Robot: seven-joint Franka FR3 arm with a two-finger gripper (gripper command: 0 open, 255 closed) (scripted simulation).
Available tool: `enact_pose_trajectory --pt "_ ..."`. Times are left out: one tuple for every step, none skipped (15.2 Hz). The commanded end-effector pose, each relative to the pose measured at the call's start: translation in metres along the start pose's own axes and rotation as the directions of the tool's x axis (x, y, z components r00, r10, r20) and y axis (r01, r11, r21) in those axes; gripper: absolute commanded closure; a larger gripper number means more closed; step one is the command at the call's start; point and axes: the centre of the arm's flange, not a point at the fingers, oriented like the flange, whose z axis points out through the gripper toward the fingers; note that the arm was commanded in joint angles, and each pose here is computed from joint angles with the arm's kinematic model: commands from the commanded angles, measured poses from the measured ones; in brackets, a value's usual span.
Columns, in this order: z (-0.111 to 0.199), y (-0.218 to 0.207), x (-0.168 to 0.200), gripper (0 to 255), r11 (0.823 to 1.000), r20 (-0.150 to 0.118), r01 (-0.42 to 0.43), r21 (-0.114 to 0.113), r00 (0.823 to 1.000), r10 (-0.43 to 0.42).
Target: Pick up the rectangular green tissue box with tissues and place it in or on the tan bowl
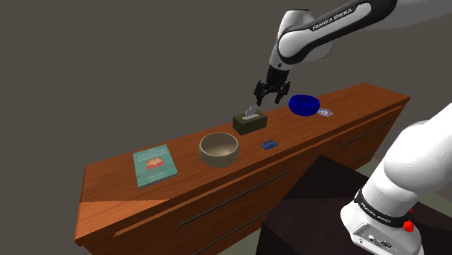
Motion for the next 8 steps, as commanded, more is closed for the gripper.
enact_pose_trajectory --pt "0.015 0.008 0.017 0 0.998 -0.021 -0.055 0.024 0.998 0.056" --pt "0.023 0.011 0.025 0 0.996 -0.029 -0.082 0.036 0.996 0.083" --pt "0.032 0.014 0.034 0 0.993 -0.037 -0.108 0.048 0.993 0.11" --pt "0.041 0.017 0.042 0 0.989 -0.044 -0.134 0.061 0.99 0.137" --pt "0.049 0.021 0.05 0 0.984 -0.052 -0.16 0.074 0.985 0.164" --pt "0.058 0.024 0.059 0 0.979 -0.058 -0.185 0.087 0.98 0.19" --pt "0.066 0.028 0.067 0 0.973 -0.065 -0.21 0.1 0.974 0.217" --pt "0.075 0.032 0.076 0 0.965 -0.071 -0.235 0.113 0.967 0.244"
